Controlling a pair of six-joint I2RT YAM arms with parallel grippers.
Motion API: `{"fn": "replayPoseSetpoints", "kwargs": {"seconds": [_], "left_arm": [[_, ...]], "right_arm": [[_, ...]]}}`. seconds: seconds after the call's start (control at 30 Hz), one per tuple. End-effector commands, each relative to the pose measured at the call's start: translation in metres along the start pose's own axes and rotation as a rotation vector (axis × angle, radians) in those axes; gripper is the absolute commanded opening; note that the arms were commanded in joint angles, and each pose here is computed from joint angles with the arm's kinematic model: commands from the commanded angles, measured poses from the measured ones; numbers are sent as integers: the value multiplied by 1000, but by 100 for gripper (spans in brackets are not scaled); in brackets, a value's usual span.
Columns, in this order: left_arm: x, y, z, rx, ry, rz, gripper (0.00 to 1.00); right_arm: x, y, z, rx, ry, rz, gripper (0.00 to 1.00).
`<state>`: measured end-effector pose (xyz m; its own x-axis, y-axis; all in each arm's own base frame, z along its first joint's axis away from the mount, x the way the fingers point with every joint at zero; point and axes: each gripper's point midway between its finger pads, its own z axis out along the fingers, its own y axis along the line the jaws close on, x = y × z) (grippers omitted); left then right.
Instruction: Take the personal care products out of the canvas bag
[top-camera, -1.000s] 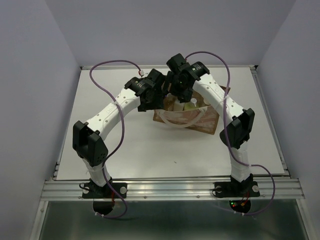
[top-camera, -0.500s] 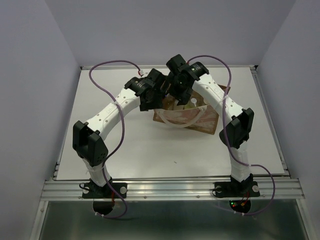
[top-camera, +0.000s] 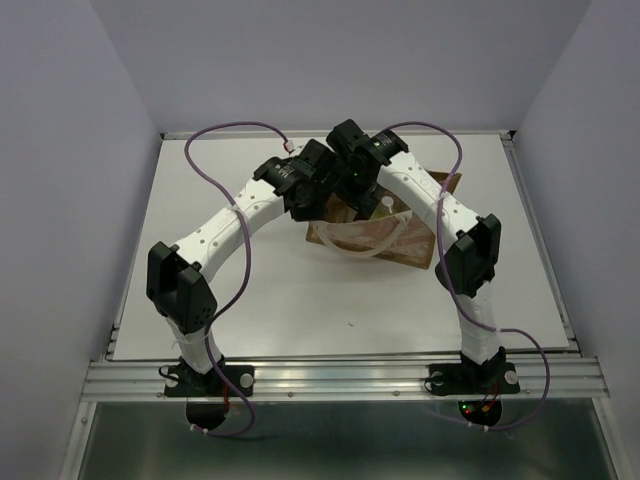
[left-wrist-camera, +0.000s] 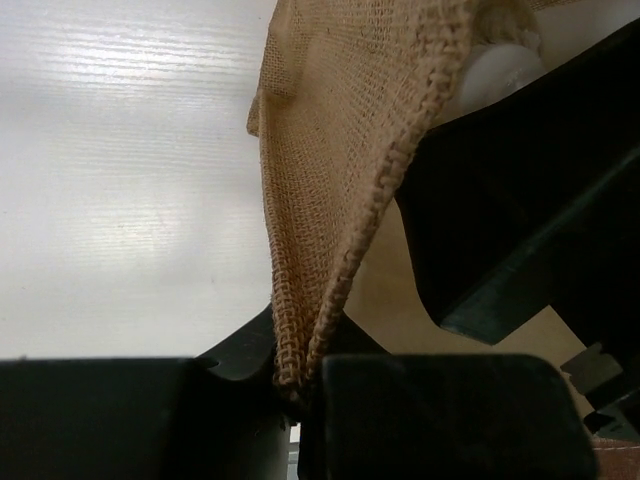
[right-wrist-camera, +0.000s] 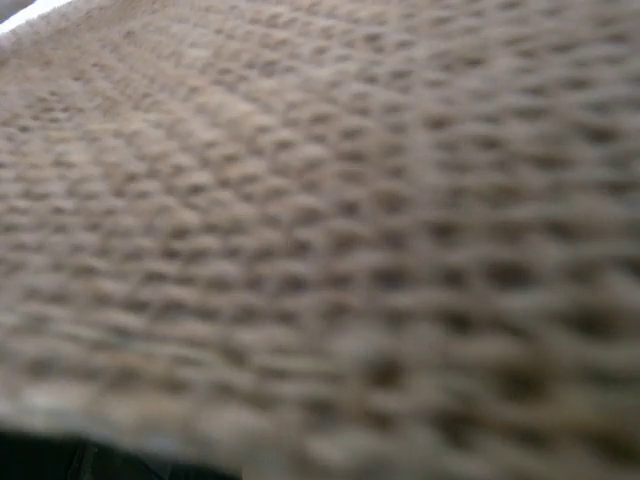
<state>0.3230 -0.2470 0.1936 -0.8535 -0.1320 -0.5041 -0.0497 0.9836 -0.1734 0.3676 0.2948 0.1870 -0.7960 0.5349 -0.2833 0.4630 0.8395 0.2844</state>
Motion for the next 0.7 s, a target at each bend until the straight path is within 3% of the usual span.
{"fn": "replayPoseSetpoints", "kwargs": {"seconds": [0.0, 0.47, 0.67], "left_arm": [[8, 21, -17, -44, 12, 33, 0], [26, 25, -15, -23, 50, 40, 0], [31, 27, -19, -9, 51, 39, 0]], "right_arm": [[-11, -2, 5, 43, -72, 35, 85], [-22, 30, 18, -31, -105, 144, 86], [-26, 6, 30, 83, -156, 130, 89]]}}
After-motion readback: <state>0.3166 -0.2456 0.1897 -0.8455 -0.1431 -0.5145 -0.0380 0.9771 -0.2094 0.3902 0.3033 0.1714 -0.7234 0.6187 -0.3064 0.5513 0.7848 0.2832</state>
